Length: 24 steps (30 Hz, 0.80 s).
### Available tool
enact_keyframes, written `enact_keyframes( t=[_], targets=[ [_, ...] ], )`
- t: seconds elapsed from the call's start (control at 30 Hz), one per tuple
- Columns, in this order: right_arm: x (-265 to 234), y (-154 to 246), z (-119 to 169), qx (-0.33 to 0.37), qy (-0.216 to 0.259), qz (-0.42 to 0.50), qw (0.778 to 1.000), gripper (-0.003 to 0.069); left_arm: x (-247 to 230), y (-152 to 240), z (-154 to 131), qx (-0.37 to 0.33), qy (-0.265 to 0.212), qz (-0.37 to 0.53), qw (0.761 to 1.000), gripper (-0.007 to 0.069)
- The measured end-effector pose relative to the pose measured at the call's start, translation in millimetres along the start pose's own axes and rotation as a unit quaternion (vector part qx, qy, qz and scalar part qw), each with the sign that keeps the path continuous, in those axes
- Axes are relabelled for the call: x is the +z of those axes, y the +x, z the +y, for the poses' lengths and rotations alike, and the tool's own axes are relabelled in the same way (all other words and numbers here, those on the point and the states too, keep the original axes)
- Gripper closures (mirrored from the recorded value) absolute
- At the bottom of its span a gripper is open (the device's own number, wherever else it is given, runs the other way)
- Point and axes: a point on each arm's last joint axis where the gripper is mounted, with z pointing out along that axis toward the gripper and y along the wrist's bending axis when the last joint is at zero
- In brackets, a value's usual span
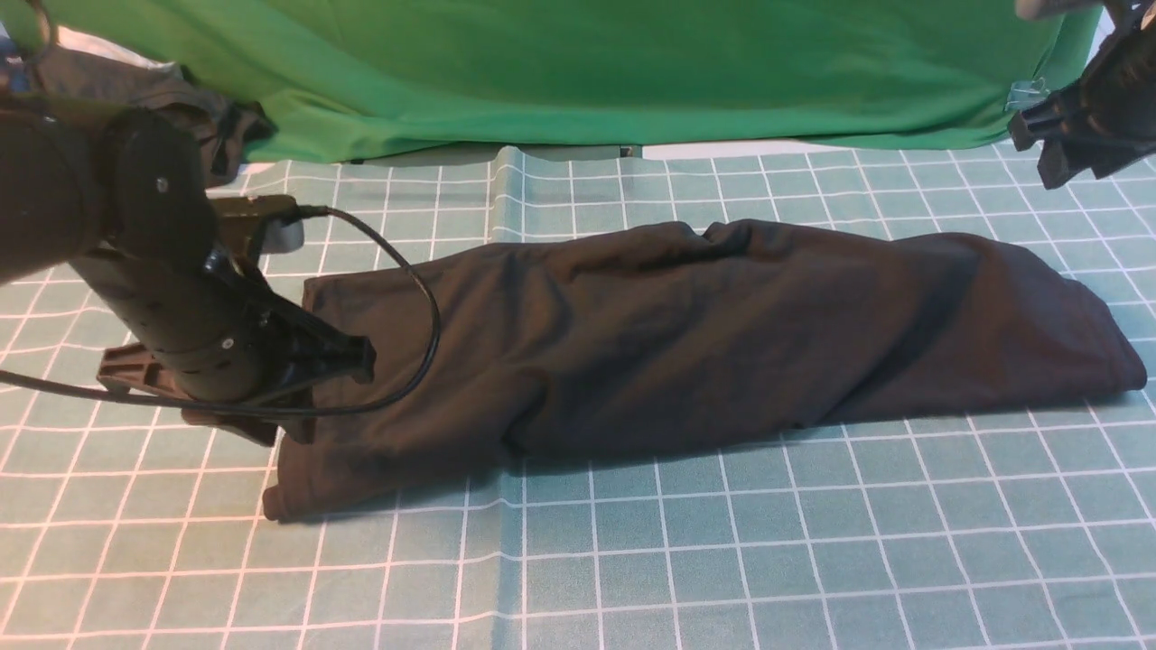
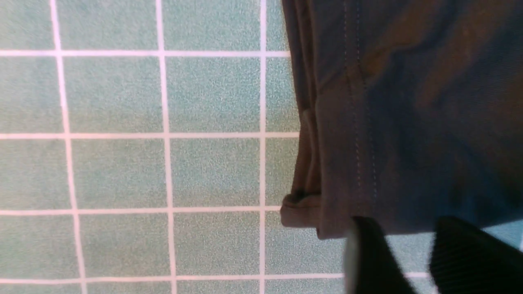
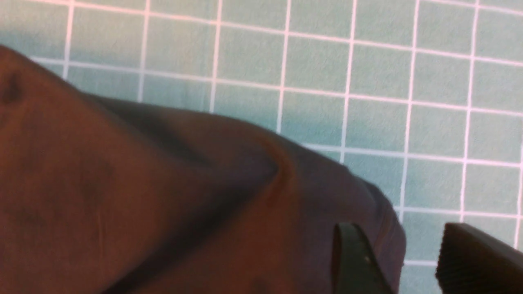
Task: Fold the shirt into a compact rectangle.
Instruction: 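Pull the folded dark garment lengthwise by its ends to straighten it flat on the table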
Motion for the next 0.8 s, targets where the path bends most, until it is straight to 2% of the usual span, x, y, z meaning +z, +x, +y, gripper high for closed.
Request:
enact_keyframes(
  t=[0.07, 0.1, 0.17, 0.27, 0.4, 0.47, 0.53, 0.6, 0.67, 0.7, 0.73, 0.8],
  targets=[
    [0.0, 0.5, 0.1, 0.0, 0.0, 0.003, 1.0, 0.038, 4.8, -1.0, -0.4, -0.001, 0.0, 0.005, 1.0, 0.0309],
    [0.0, 1.0, 0.2, 0.0, -0.001, 0.005, 1.0, 0.0383, 12.4, -2.8, -0.9, -0.009, -0.001, 0.012, 1.0, 0.0209],
    [0.0, 1.0, 0.3, 0.0, -0.002, 0.006, 1.0, 0.0384, 24.0, -5.3, -1.5, -0.015, -0.003, 0.021, 1.0, 0.0092],
    [0.0, 1.1, 0.4, 0.001, -0.002, 0.006, 1.0, 0.0384, 40.5, -6.8, -2.2, -0.02, -0.005, 0.041, 0.999, -0.0022],
    [0.0, 1.4, 0.6, 0.001, -0.003, 0.008, 1.0, 0.0384, 56.9, -6.1, -4.5, -0.036, 0.0, 0.068, 0.997, -0.0049],
    [0.0, 1.6, 0.6, 0.001, -0.003, 0.009, 1.0, 0.0384, 61.4, -5.7, -5.2, -0.04, 0.003, 0.076, 0.996, -0.0023],
    [0.0, 2.6, 0.9, 0.0, -0.005, 0.014, 1.0, 0.0384, 69.0, -5.2, -6.1, -0.045, 0.005, 0.089, 0.995, 0.0071],
    [-0.1, 3.3, 1.0, -0.002, -0.005, 0.018, 1.0, 0.0384, 70.0, -6.2, -7.4, -0.044, 0.01, 0.091, 0.995, 0.0211],
    [-0.1, 4.7, 1.2, -0.005, -0.007, 0.026, 1.0, 0.0384, 69.7, -7.2, -9.1, -0.033, 0.018, 0.088, 0.995, 0.0412],
    [-0.1, 4.9, 1.3, -0.005, -0.007, 0.027, 1.0, 0.0384, 69.7, -7.2, -9.1, -0.033, 0.018, 0.088, 0.995, 0.0429],
    [-0.2, 5.9, 1.4, -0.007, -0.008, 0.032, 0.999, 0.0384, 68.7, -7.2, -9.0, -0.026, 0.017, 0.086, 0.996, 0.0487],
    [-0.5, 9.6, 1.9, -0.017, -0.011, 0.053, 0.998, 0.0384, 62.1, -7.1, -4.8, -0.002, -0.002, 0.077, 0.997, 0.0496]
  ],
)
